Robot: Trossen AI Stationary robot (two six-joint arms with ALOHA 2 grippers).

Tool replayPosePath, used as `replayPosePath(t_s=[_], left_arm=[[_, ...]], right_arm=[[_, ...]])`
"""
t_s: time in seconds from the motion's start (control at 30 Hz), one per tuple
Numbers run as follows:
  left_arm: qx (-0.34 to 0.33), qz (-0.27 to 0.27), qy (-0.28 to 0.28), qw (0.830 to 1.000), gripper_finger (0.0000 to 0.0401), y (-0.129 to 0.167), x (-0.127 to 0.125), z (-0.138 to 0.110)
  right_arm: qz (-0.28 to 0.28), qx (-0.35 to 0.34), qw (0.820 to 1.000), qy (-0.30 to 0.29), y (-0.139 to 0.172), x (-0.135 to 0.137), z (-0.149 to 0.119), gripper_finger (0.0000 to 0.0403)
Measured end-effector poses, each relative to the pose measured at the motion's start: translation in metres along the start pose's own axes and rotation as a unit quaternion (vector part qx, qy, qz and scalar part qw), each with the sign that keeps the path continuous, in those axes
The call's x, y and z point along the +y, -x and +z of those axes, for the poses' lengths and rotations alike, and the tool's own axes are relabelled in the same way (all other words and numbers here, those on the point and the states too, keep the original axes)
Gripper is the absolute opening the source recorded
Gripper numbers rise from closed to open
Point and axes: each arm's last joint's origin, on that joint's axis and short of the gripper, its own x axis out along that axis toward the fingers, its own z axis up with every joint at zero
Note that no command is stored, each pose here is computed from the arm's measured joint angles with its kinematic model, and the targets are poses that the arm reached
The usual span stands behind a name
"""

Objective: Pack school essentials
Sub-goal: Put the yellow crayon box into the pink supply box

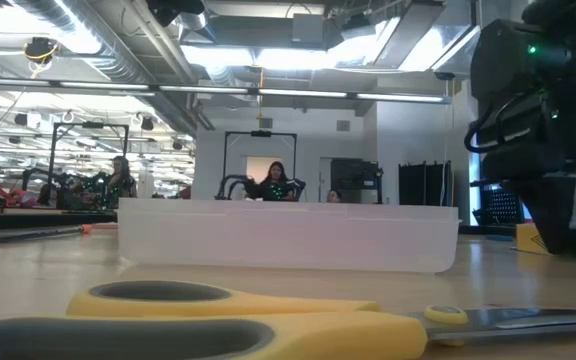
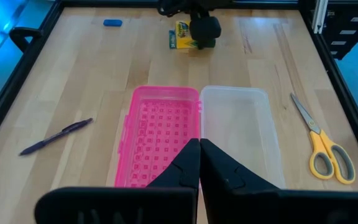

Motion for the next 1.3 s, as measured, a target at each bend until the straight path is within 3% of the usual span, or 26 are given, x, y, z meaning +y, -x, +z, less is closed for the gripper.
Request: replayPosePath(t_s=[0.47,0.9,1.3], left_arm=[[-0.002,0.0,0.0,1.0,0.0,0.0,0.0,0.0],[-0.002,0.0,0.0,1.0,0.0,0.0,0.0,0.0],[-0.001,0.0,0.0,1.0,0.0,0.0,0.0,0.0]], right_arm=[[-0.01,-0.015,1.0,0.026,-0.003,0.001,0.001,0.0396],[0.001,-0.022,0.999,0.045,-0.003,0.003,-0.001,0.0317],[0.028,-0.033,0.991,0.129,0.006,0.014,-0.001,0.0315]])
